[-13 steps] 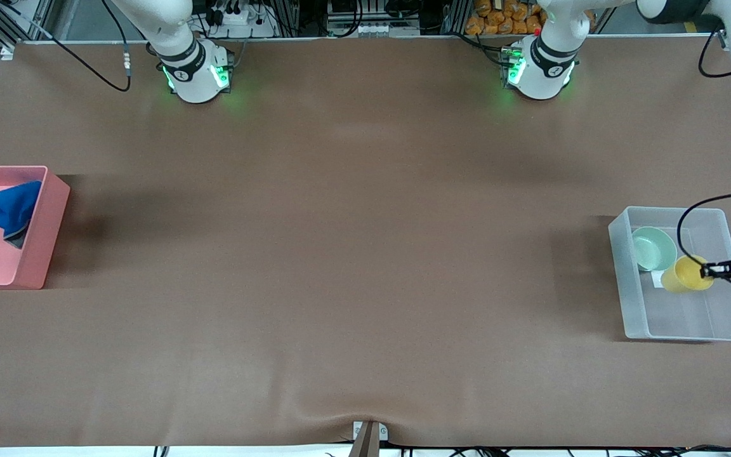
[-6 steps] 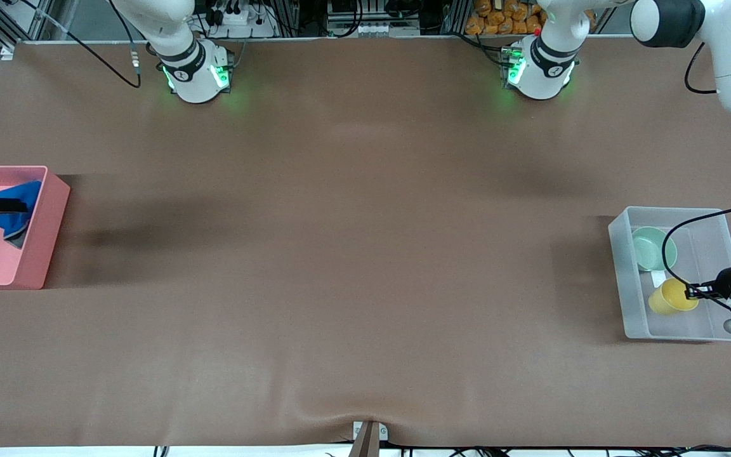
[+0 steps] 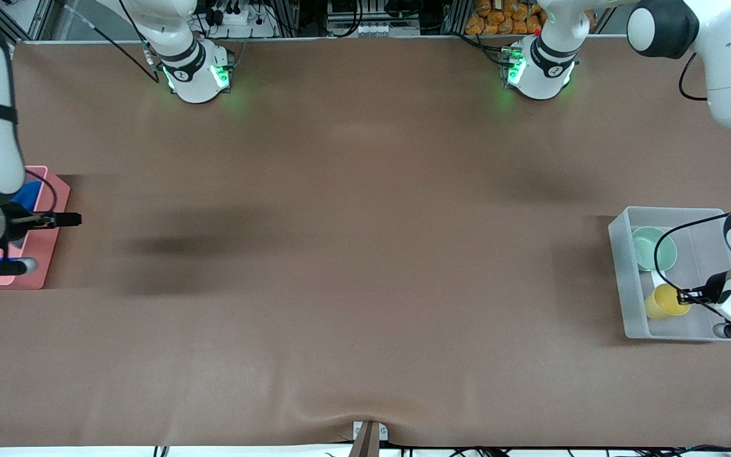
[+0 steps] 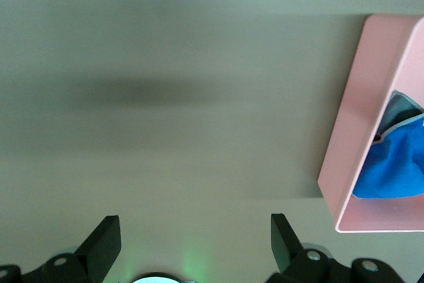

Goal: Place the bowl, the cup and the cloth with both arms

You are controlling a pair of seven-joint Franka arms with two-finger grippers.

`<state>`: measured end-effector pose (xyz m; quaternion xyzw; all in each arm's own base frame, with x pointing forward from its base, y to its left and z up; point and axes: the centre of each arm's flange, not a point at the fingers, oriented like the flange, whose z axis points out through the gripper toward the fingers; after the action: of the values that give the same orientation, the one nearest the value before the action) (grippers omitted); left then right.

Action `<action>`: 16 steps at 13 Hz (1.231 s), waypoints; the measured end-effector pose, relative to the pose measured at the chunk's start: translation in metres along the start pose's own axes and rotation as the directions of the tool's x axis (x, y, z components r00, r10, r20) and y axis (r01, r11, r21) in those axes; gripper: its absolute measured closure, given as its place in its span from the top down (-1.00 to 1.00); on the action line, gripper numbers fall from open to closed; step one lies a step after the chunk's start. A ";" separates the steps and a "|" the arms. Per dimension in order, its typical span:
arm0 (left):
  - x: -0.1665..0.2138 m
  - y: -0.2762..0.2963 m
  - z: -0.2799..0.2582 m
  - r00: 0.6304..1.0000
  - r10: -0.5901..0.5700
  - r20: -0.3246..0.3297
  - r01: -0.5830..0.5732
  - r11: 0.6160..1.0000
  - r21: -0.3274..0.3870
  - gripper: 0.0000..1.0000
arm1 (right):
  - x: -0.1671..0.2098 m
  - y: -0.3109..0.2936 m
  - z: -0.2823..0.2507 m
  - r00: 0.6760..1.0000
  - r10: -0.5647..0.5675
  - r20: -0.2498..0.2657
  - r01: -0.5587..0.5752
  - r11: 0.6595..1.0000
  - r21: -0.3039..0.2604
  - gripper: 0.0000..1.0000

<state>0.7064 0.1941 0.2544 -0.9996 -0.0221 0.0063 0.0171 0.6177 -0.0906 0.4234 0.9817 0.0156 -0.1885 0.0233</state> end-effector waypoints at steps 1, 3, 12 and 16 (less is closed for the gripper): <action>0.000 0.000 0.006 1.000 0.000 0.000 0.000 1.000 0.003 -0.93 | -0.003 -0.011 -0.010 1.000 -0.006 -0.014 0.005 1.000 -0.008 1.00; 0.002 0.000 0.004 1.000 0.002 -0.005 -0.002 1.000 0.004 -0.93 | -0.017 -0.015 -0.031 0.998 0.004 -0.055 -0.002 1.000 0.029 1.00; 0.006 0.000 -0.019 0.998 0.054 -0.019 -0.053 0.999 0.007 0.84 | -0.109 -0.024 -0.121 0.982 0.042 -0.186 -0.024 0.995 0.098 1.00; -0.008 -0.006 -0.077 0.997 0.062 0.035 -0.063 0.998 0.005 1.00 | -0.139 -0.030 -0.143 0.972 0.088 -0.219 -0.068 0.993 0.099 1.00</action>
<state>0.6993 0.1969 0.3311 -0.9995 0.0089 0.0245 0.0194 0.5400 -0.0563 0.6069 0.9965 -0.0291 -0.0768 -0.0157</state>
